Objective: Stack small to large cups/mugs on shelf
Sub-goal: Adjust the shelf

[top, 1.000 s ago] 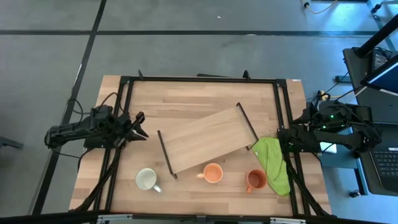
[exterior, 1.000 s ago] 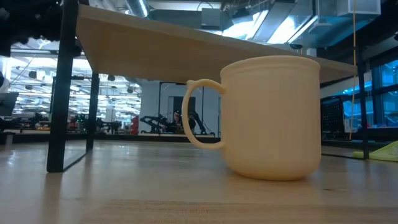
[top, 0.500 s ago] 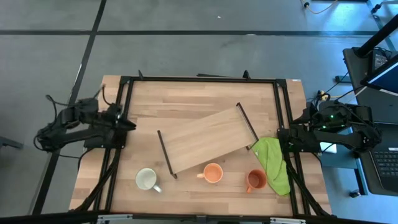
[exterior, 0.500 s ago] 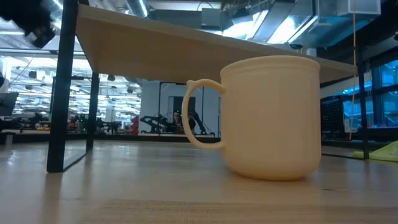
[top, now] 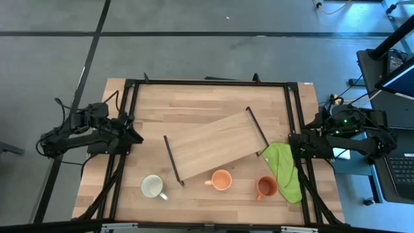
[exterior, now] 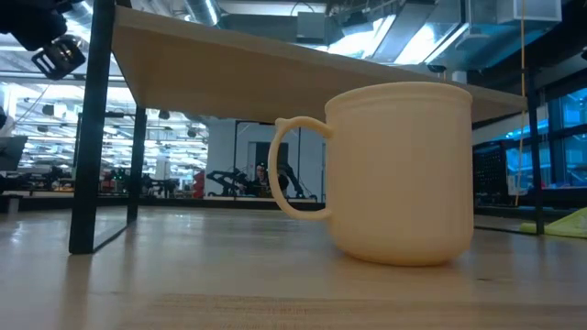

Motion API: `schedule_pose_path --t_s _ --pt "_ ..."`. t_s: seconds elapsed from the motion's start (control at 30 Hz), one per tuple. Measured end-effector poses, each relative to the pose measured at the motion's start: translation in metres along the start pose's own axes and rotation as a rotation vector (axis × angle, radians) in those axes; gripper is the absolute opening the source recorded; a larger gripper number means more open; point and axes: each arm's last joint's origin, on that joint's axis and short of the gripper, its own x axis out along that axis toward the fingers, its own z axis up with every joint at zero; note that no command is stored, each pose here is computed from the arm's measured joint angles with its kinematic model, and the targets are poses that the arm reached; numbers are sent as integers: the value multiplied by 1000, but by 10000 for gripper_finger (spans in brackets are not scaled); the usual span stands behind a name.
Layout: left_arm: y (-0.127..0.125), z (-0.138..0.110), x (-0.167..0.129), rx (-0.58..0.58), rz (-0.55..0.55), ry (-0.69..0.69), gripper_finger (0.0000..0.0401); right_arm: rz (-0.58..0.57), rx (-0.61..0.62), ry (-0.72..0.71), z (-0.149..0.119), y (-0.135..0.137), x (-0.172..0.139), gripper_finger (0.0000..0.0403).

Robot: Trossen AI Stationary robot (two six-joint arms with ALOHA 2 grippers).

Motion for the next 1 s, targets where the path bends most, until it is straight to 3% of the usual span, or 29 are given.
schedule_pose_path --t_s 0.43,0.83,1.0 --pt "2 0 0 11 53 -16 63 0 0 0 0 0 0 100" --pt "4 7 -1 90 200 -119 63 0 0 0 0 0 0 100" --pt "5 11 -2 -4 269 -202 63 0 0 0 0 0 0 100"
